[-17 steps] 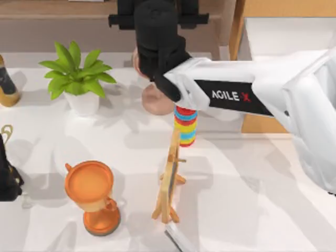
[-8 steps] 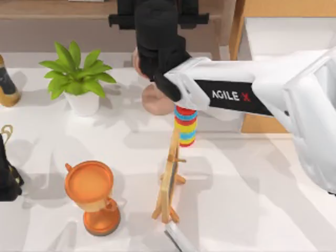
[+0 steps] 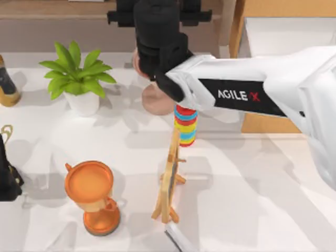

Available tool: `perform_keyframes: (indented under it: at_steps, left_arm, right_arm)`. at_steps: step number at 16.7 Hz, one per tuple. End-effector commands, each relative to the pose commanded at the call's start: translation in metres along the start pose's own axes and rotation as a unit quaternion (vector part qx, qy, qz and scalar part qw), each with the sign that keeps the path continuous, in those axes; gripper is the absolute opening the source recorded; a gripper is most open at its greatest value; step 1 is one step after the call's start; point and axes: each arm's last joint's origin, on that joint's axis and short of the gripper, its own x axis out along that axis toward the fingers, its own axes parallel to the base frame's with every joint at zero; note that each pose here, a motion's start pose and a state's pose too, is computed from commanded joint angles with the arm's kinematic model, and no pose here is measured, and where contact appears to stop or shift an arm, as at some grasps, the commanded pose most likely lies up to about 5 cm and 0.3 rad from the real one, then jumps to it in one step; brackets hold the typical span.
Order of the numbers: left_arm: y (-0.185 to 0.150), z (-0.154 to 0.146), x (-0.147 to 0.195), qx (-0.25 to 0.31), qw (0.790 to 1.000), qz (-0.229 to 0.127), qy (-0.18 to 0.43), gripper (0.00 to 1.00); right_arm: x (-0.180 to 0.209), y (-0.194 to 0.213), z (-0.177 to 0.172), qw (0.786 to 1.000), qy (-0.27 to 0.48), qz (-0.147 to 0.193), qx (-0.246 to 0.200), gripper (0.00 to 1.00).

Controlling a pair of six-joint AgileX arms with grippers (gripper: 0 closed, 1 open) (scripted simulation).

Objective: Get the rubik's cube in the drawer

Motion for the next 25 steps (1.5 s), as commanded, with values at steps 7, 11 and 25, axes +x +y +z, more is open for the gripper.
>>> perform_keyframes:
  at_steps: [7, 11, 25]
  left_arm:
    - [0.0, 0.0, 0.0, 0.0, 1.0, 0.0, 0.0, 1.0]
    - [0.0, 0.0, 0.0, 0.0, 1.0, 0.0, 0.0, 1.0]
    - [0.0, 0.0, 0.0, 0.0, 1.0, 0.0, 0.0, 1.0]
  right_arm:
    - [0.0, -0.002, 0.018, 1.0, 0.014, 0.02, -0.004, 0.0]
    - [-0.008, -0.006, 0.051, 0.995, 0.067, 0.067, -0.031, 0.0]
    - [-0.028, -0.125, 0.124, 0.872, 0.461, 0.131, -0.104, 0.0]
